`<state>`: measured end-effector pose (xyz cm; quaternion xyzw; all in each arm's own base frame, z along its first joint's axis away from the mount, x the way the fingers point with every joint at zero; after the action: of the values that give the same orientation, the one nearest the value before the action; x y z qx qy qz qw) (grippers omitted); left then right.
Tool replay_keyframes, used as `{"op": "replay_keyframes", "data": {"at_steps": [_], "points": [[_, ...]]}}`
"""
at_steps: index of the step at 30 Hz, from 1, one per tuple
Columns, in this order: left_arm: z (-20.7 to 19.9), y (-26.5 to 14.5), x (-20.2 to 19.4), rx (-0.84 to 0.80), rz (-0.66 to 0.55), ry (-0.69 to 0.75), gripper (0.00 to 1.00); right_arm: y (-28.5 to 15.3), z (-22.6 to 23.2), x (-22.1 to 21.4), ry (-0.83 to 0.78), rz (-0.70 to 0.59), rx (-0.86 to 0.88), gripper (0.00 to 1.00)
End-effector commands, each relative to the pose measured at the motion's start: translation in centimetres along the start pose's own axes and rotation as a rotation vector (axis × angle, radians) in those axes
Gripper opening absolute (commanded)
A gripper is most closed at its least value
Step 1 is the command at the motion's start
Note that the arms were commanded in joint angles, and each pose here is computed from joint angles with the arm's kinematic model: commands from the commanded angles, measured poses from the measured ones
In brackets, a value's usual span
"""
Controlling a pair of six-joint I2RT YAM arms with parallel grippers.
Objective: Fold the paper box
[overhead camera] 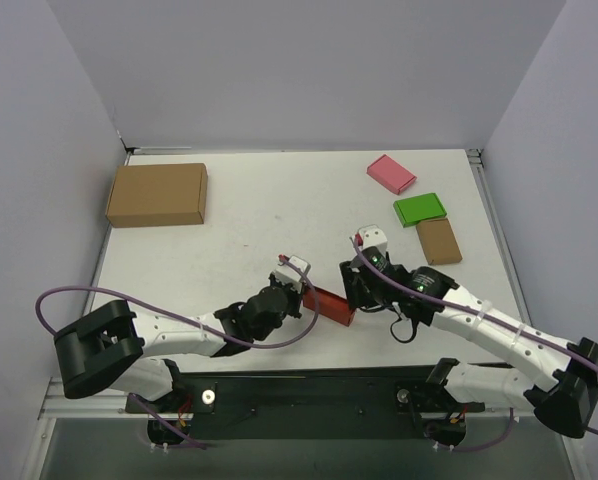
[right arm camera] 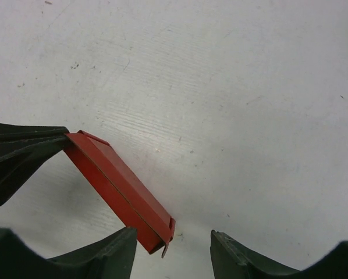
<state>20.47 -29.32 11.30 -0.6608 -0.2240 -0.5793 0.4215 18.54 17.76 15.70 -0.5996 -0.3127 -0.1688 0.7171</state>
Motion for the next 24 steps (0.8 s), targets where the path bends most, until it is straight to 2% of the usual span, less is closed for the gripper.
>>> {"op": "replay_keyframes", "data": {"at_steps": [1,5,18,24], "points": [[1.2,-2.1,-8.3,-0.004,0.332,0.163,0.0,-1.2,-1.7,-1.9,0.126,0.034,-0.058,0.49],[1.2,-2.3,-8.4,-0.001,0.338,0.156,0.0,-0.9,-1.8,-2.9,0.183,0.047,-0.06,0.42],[0.7,-2.0,-8.2,-0.009,0.33,0.134,0.0,1.0,-0.4,-3.3,0.271,0.046,-0.007,0.41],[0.8,-2.1,-8.2,-0.007,0.33,0.134,0.0,1.3,-0.1,-3.2,0.271,0.058,-0.003,0.31]]}}
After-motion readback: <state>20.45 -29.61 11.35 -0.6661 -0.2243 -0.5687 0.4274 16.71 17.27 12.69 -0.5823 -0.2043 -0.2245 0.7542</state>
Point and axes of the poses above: each gripper's point midway between its finger pads, its own y axis out along the fingers, its own z axis along the line the jaws close on, x = y × z, the point moved 3 cm from there along -y, back along the fingers, and after that the axes turned 8 degrees about y, right-handed, at the moved point
